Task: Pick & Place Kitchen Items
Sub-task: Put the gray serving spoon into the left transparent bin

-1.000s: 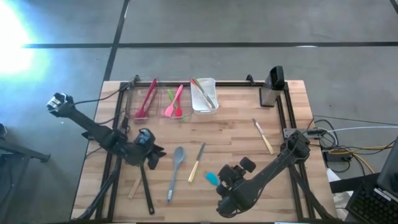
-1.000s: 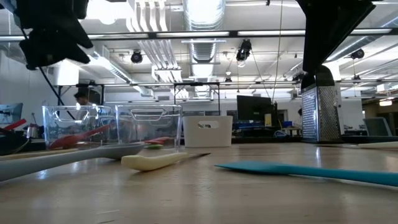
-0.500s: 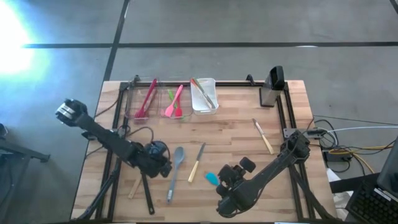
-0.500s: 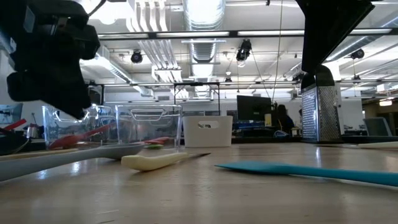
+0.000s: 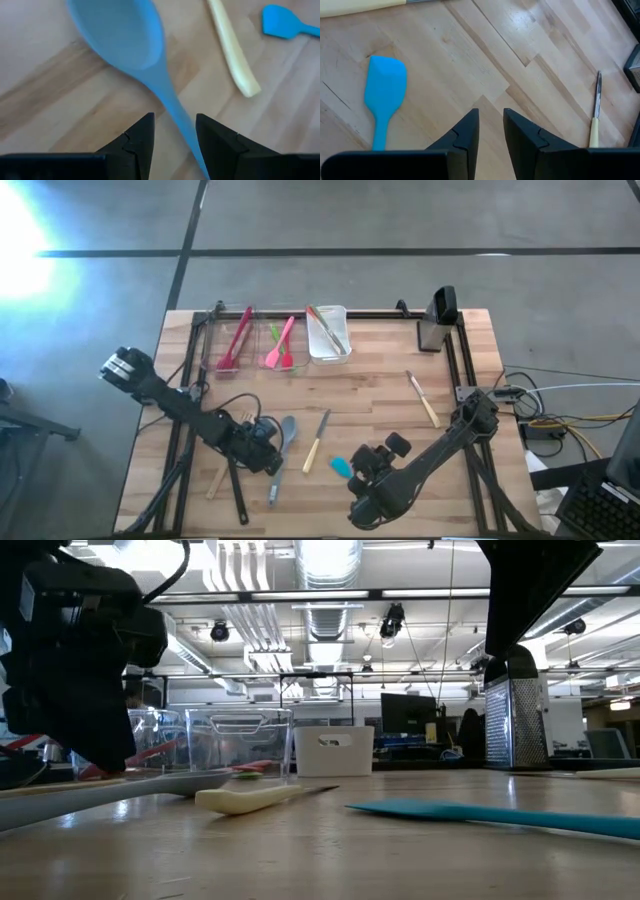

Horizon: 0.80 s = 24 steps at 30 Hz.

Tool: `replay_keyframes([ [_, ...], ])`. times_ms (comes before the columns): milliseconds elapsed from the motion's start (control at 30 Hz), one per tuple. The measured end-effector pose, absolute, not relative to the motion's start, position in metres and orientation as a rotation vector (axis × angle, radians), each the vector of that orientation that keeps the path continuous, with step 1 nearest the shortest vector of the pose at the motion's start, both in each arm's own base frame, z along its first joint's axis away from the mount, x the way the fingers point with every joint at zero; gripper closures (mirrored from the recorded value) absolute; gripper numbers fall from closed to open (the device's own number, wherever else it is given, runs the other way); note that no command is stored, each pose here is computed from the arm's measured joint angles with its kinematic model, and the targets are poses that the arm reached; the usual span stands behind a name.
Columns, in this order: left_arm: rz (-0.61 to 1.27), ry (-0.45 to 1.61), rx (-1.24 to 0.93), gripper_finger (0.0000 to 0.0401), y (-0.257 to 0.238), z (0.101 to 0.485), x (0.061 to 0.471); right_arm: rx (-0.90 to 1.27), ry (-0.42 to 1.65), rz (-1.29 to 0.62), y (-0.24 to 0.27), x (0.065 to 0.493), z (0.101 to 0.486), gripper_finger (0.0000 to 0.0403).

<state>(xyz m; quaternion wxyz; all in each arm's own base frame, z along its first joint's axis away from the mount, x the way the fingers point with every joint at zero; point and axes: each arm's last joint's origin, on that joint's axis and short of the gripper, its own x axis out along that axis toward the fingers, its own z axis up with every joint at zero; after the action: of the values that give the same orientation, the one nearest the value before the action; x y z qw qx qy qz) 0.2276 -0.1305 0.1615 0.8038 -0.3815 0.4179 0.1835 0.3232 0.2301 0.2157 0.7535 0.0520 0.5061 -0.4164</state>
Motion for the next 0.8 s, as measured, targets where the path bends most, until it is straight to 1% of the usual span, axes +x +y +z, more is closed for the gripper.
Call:
replay_keyframes([
  [167,0.298,0.92,-0.788,0.0254,-0.132,0.168,0.227,0.113,1.105,-0.908,0.23,0.323,0.216,0.0315],
  [267,0.072,1.03,-0.637,0.0254,-0.132,0.175,0.225,0.101,1.112,-0.9,0.23,0.323,0.216,0.031],
  [333,-0.14,1.082,-0.466,0.0254,-0.133,0.182,0.225,0.09,1.118,-0.892,0.23,0.323,0.216,0.0308],
  [400,-0.32,1.093,-0.273,0.0254,-0.134,0.189,0.226,0.089,1.119,-0.893,0.229,0.324,0.216,0.0306],
  [533,-0.575,1.044,0.176,0.0254,-0.136,0.204,0.227,0.091,1.121,-0.898,0.227,0.325,0.216,0.0305],
  [600,-0.657,0.995,0.403,0.0254,-0.135,0.211,0.228,0.092,1.121,-0.9,0.226,0.326,0.216,0.0308],
  [700,-0.72,0.909,0.729,0.0254,-0.133,0.219,0.231,0.092,1.121,-0.9,0.226,0.326,0.216,0.0312],
  [800,-0.736,0.825,0.953,0.0254,-0.131,0.225,0.236,0.092,1.122,-0.899,0.227,0.326,0.216,0.0317],
])
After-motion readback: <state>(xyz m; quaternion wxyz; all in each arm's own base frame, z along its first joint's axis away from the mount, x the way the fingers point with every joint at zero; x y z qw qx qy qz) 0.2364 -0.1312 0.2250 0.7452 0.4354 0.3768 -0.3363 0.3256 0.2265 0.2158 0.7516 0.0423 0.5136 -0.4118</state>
